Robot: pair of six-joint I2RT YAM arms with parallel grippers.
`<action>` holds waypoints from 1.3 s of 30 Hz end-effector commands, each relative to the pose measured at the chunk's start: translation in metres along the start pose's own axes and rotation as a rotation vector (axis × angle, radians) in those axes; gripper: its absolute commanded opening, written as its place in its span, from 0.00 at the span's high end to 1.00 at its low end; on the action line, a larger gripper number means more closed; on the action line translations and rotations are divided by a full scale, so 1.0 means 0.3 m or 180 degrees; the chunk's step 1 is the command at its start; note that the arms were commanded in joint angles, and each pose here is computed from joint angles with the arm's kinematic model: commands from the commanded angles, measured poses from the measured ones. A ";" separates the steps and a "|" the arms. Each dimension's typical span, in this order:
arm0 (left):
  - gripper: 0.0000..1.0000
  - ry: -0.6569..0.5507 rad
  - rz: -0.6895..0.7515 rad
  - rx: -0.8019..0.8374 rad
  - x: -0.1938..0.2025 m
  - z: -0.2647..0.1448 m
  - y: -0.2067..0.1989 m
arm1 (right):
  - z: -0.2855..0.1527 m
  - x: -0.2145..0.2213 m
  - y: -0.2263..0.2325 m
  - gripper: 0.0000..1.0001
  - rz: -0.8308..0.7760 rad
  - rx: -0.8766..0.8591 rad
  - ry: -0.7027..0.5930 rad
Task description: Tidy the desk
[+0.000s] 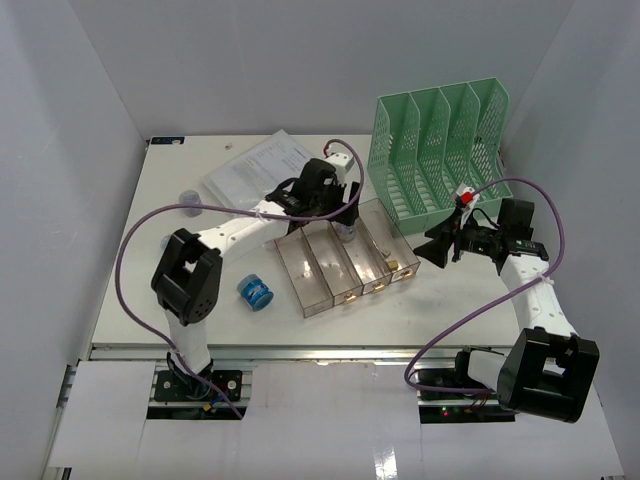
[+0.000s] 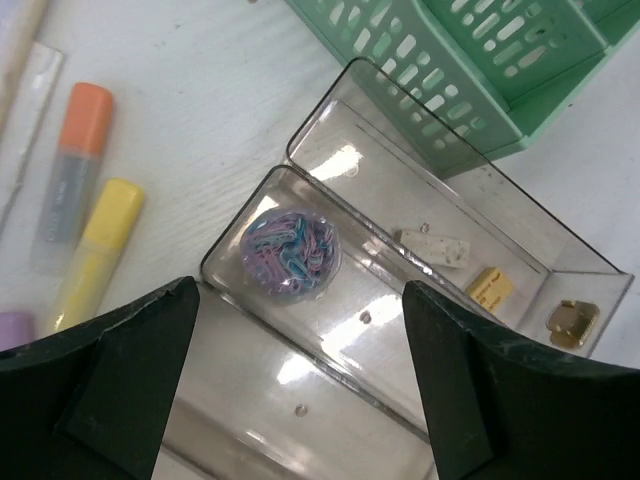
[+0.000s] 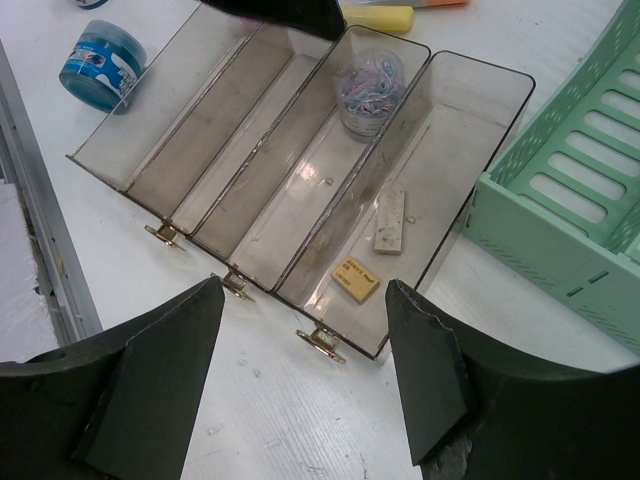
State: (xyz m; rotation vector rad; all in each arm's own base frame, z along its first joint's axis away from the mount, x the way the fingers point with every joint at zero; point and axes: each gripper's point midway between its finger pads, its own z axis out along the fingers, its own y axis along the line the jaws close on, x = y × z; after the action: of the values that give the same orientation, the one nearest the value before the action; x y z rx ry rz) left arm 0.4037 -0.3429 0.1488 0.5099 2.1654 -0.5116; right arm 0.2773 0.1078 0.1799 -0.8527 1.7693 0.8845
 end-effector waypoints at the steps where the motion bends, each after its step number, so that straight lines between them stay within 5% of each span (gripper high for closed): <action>1: 0.09 -0.0542 -0.0270 -0.0329 -0.171 -0.307 0.165 | -0.006 -0.019 0.027 0.28 -0.0026 -0.0117 -0.0050; 9: 0.07 -0.0544 -0.1682 -0.1528 0.057 -0.548 0.816 | -0.011 -0.040 0.049 0.27 -0.0064 -0.0180 -0.0100; 13: 0.02 -0.0417 -0.1872 -0.2000 0.134 -0.584 1.023 | -0.012 -0.045 0.054 0.27 -0.0072 -0.0198 -0.0114; 26: 0.02 0.0001 -0.1618 -0.2573 0.148 -0.470 1.322 | -0.008 -0.041 0.052 0.27 -0.0040 -0.0211 -0.0108; 39: 0.06 0.0260 -0.1665 -0.2820 0.180 -0.399 1.442 | -0.005 -0.036 0.043 0.27 -0.0020 -0.0195 -0.0084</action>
State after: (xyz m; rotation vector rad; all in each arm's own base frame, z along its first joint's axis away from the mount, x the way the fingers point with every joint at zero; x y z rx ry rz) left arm 0.5181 0.0794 0.0874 -0.5062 2.3288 0.1972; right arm 0.2659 0.1133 0.1805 -0.8566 1.7664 0.9519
